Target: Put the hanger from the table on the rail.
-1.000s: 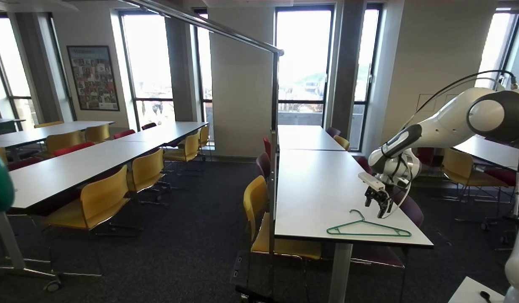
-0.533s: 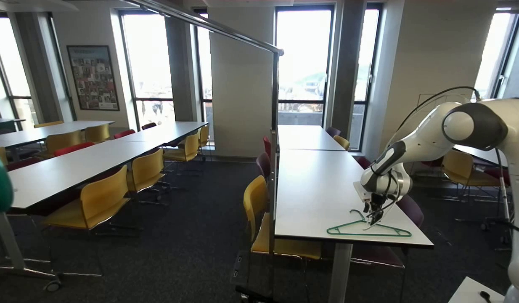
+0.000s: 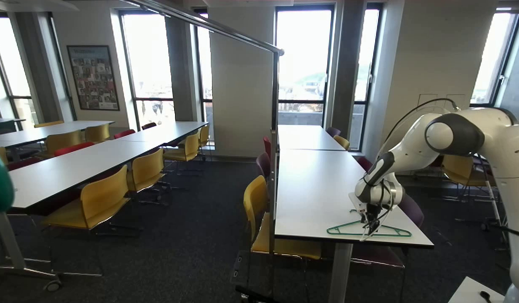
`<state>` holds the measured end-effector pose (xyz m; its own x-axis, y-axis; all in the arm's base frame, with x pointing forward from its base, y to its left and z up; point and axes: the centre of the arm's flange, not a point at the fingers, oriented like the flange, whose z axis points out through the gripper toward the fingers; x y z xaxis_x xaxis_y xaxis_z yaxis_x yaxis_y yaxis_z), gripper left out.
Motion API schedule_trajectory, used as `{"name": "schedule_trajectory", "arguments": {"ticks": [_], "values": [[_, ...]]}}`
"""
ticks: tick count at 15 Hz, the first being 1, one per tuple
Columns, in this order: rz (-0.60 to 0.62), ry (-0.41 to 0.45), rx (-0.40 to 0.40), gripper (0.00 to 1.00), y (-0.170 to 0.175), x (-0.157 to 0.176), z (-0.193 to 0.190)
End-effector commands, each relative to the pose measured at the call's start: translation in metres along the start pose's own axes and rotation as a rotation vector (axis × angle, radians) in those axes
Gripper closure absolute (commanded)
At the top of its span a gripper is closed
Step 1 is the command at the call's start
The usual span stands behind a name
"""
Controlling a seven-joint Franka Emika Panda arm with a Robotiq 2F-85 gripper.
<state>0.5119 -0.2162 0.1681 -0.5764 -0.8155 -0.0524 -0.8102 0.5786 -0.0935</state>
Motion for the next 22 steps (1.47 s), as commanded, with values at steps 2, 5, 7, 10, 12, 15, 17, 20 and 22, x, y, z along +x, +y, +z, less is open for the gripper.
{"name": "schedule_trajectory", "arguments": {"ticks": [2,5,7,10,12,15,17,20,22], "values": [[0.0,0.021,-0.003,0.0,-0.011,-0.001,0.008],[-0.008,0.034,-0.013,0.1,-0.01,0.003,0.015],[-0.012,0.044,-0.022,0.31,-0.01,0.006,0.019],[-0.012,0.052,-0.031,0.51,-0.009,0.009,0.023],[-0.011,0.052,-0.033,0.68,-0.01,0.011,0.023],[-0.007,0.051,-0.031,0.92,-0.012,0.012,0.021],[-0.006,0.05,-0.032,1.0,-0.013,0.013,0.02],[-0.003,0.049,-0.035,0.98,-0.014,0.015,0.019],[-0.004,0.051,-0.032,0.98,-0.014,0.016,0.018]]}}
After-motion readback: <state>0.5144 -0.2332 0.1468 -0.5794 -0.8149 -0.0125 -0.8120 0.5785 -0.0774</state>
